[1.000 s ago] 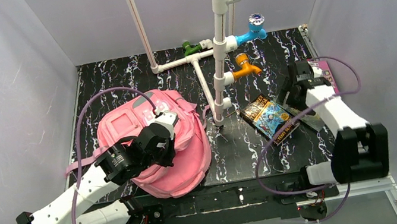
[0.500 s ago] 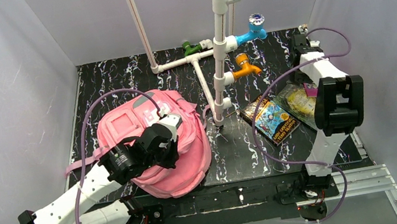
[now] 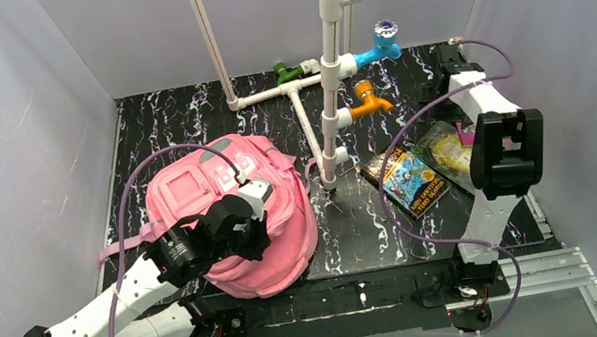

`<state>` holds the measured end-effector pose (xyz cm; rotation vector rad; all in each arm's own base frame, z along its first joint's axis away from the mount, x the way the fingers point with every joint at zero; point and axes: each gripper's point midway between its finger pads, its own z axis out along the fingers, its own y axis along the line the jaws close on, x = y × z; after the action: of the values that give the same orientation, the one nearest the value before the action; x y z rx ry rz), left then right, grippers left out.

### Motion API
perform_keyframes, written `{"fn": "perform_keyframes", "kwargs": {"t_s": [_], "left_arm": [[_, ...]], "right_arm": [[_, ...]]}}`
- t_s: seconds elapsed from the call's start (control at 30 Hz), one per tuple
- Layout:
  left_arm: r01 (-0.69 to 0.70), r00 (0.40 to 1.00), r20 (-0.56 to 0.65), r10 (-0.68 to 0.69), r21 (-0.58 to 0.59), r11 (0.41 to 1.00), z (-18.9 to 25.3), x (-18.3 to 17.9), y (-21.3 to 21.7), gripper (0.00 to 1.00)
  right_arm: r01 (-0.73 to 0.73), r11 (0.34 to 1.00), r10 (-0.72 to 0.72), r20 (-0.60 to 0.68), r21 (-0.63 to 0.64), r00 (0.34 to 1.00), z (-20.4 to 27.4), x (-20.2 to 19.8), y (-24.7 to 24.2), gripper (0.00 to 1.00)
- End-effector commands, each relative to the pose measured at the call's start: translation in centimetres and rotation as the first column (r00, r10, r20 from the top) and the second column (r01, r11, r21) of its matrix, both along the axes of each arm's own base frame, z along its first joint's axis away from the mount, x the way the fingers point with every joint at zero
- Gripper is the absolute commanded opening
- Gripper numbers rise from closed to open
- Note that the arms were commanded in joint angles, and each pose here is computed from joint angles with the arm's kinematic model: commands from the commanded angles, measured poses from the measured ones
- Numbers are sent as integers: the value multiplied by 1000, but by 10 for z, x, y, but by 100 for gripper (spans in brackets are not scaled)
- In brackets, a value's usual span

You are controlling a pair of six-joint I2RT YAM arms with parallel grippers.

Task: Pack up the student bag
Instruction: Move the book to the center of the board.

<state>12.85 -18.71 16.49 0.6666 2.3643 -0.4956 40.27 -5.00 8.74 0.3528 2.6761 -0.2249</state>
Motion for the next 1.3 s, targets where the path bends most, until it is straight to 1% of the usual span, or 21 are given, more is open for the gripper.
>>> {"fn": "perform_keyframes", "kwargs": {"t_s": [0.0,0.07,0.13,0.23,0.3,0.47,0.53,0.6,0.63,0.8,0.87,0.9,0.97,1.07,1.13,1.2,1.27], "left_arm": [[37,999,23,-36,-33,999,7,-1,-3,0],[41,999,31,-40,-32,999,7,0,-4,0],[39,999,36,-38,-35,999,8,1,-5,0],[40,999,30,-38,-52,998,10,0,-8,0],[50,999,22,-48,-62,997,11,-2,-9,0],[49,999,13,-48,-63,997,12,-5,-7,1],[41,999,9,-41,-58,997,13,-5,-6,3],[32,999,2,-32,-60,998,16,-5,-5,8],[29,1000,0,-29,-60,998,17,-6,-5,12],[-2,1000,-7,2,-104,995,30,-7,-6,41],[-10,1000,-14,8,-147,989,39,-8,-11,46],[-5,1000,-20,1,-176,984,44,-9,-16,47],[39,998,-41,-51,-259,965,56,-15,-34,49],[102,990,-50,-128,-356,929,68,-25,-64,51],[160,985,-4,-173,-359,920,70,-30,-83,53],[215,977,75,-202,-322,922,68,-35,-101,56],[263,963,141,-231,-287,921,62,-40,-121,59]], "right_arm": [[-95,948,72,84,305,994,21,6,31,98],[-131,899,109,75,418,991,12,-3,53,98],[-138,861,123,63,490,990,0,-17,68,98],[-115,826,124,22,552,992,-18,-41,81,96],[-111,785,132,11,609,991,-24,-58,95,94],[-66,759,116,-35,648,993,-32,-107,117,91],[-76,742,129,-30,666,991,-28,-123,130,91],[-78,728,138,-34,681,990,-25,-139,142,90],[-85,720,146,-30,688,989,-22,-147,149,90],[-137,647,164,39,750,986,-1,-176,179,90],[-153,669,148,71,728,986,1,-178,174,90],[-134,724,117,70,677,991,-4,-177,163,91],[-112,774,84,75,623,994,-5,-176,151,91],[-99,799,65,78,593,995,-4,-173,145,91],[-86,809,59,65,582,996,-7,-174,142,91],[-72,816,57,45,574,997,-15,-177,140,90],[-65,818,63,24,571,998,-24,-181,139,86]]}}
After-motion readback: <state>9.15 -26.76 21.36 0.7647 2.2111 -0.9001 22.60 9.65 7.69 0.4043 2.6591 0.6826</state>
